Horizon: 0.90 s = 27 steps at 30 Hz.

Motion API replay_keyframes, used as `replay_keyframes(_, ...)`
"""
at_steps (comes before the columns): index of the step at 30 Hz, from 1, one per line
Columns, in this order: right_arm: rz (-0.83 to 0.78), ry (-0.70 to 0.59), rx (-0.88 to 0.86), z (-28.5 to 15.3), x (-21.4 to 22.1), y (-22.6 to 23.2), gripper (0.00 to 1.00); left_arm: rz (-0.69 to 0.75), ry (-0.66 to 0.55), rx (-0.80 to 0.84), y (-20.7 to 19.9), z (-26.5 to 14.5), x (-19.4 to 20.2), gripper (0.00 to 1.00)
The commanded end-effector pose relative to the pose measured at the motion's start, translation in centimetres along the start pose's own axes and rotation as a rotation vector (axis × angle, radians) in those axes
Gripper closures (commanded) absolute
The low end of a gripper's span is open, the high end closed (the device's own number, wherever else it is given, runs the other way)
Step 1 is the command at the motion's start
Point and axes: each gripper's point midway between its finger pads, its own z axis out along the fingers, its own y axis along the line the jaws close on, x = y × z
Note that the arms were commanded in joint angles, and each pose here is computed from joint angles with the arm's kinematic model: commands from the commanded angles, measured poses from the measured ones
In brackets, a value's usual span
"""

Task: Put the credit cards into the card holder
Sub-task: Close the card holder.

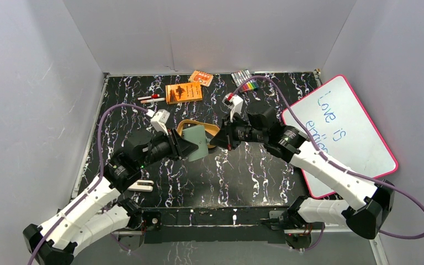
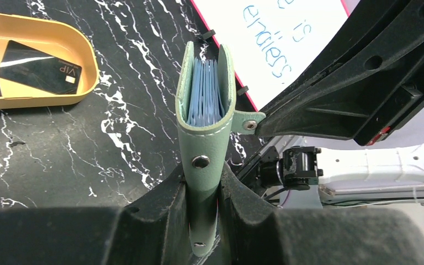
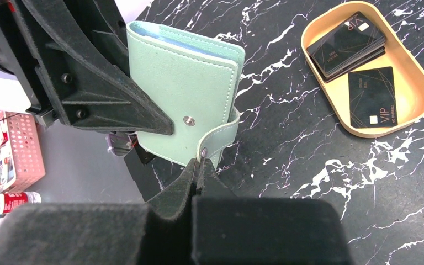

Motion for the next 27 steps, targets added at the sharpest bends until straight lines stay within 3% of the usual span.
replay_keyframes(1,-0.027,-0.066,-0.034,-0.1,-2.6,1.1,1.00,0.059,-0.055,0.012,-1.2,-0.2,-2.2,1.00)
replay_keyframes(27,0.047,-0.080,0.011,2.6,-1.5,-1.0,1.00,0.045,-0.077,-0.023,-0.7,0.6,-3.0,1.00)
